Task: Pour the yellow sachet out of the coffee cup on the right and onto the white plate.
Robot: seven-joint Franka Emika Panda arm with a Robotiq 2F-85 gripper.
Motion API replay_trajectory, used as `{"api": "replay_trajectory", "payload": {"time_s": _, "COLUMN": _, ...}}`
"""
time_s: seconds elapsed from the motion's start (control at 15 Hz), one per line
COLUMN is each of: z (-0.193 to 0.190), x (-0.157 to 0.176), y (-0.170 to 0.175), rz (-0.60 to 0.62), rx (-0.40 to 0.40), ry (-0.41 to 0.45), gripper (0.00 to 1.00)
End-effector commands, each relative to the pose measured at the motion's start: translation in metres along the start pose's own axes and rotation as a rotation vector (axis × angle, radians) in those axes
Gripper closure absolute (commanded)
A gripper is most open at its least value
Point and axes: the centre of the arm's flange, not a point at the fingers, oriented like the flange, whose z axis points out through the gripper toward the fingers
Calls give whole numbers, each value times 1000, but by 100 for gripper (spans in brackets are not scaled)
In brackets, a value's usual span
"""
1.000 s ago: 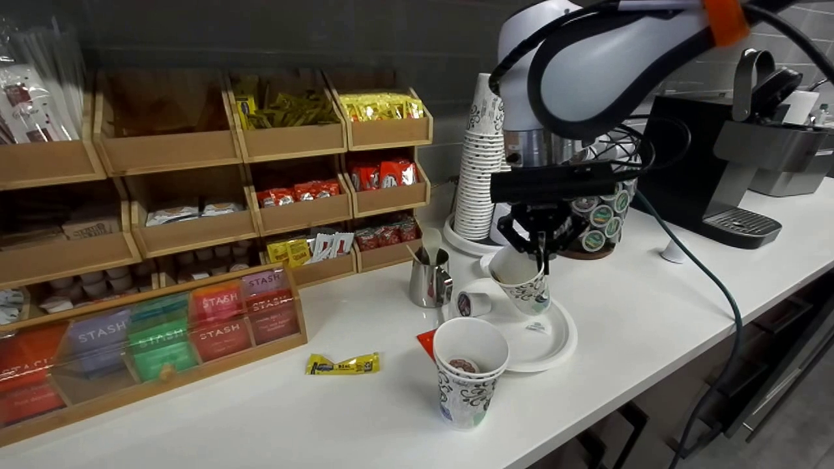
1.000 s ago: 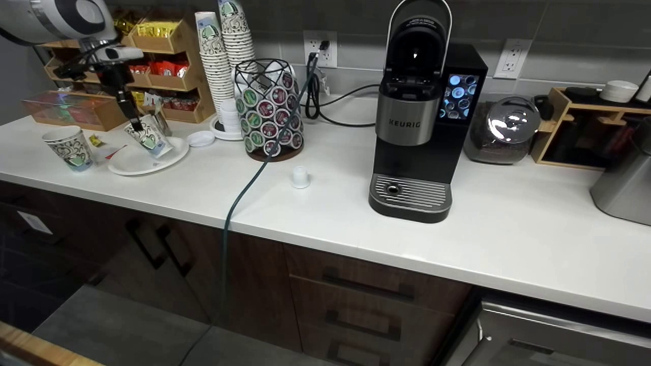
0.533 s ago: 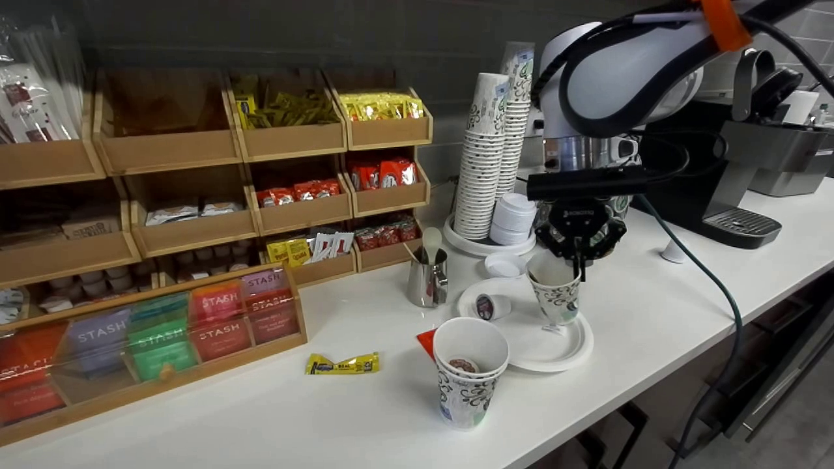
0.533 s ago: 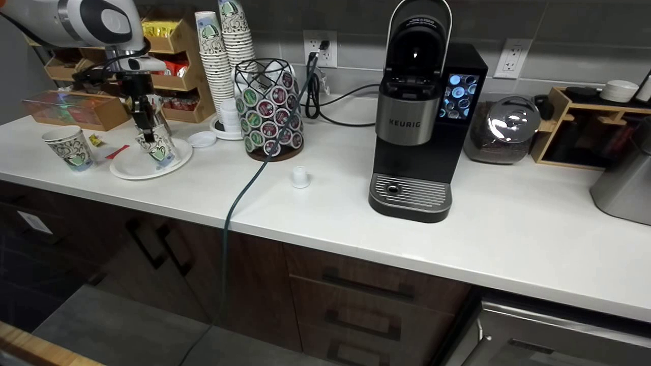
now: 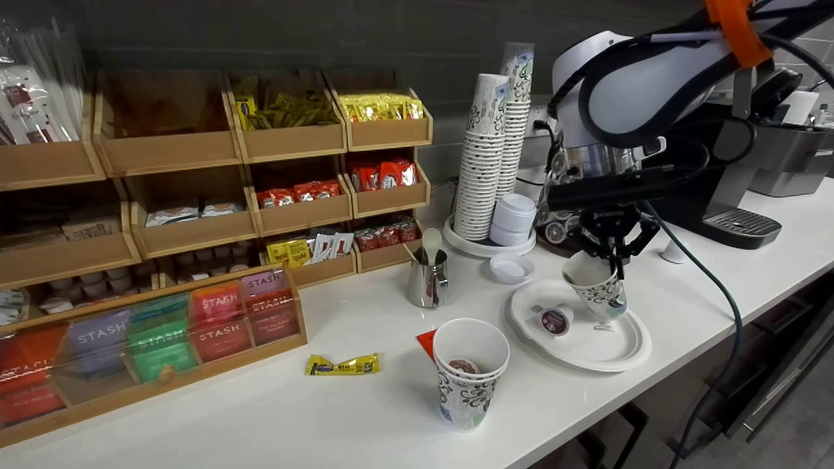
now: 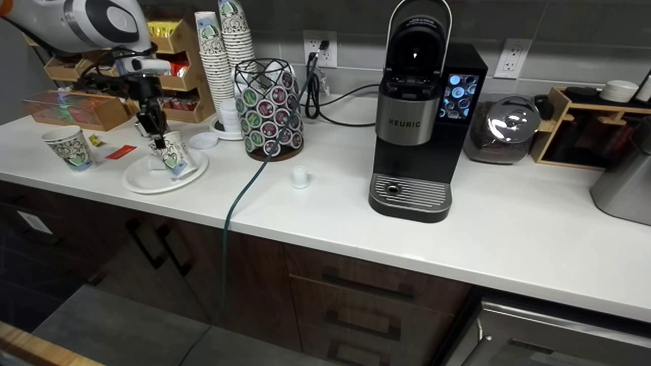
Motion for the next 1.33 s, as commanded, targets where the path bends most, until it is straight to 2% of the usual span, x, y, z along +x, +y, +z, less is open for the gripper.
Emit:
{"api": "replay_trajectory", "payload": {"time_s": 0.0, "z": -23, "x": -28, "y": 7, "rz": -25, "rx": -31, "ry": 65, "gripper": 99}}
{"api": "replay_trajectory", "payload": {"time_s": 0.27, "z": -65, "x": -54, "y": 11, "rz": -74, "rx": -139, "ry": 217, "gripper": 99}}
{"api": "replay_trajectory", "payload": {"time_s": 0.67, "z": -107, "x": -77, "y": 8, "rz": -118, "rx": -380, "ry": 464, "gripper": 99}}
{"api": "replay_trajectory", "payload": {"time_s": 1.27, "z": -90, "x": -78, "y": -24, "rz": -126, "rx": -771, "ry": 685, "gripper": 99}}
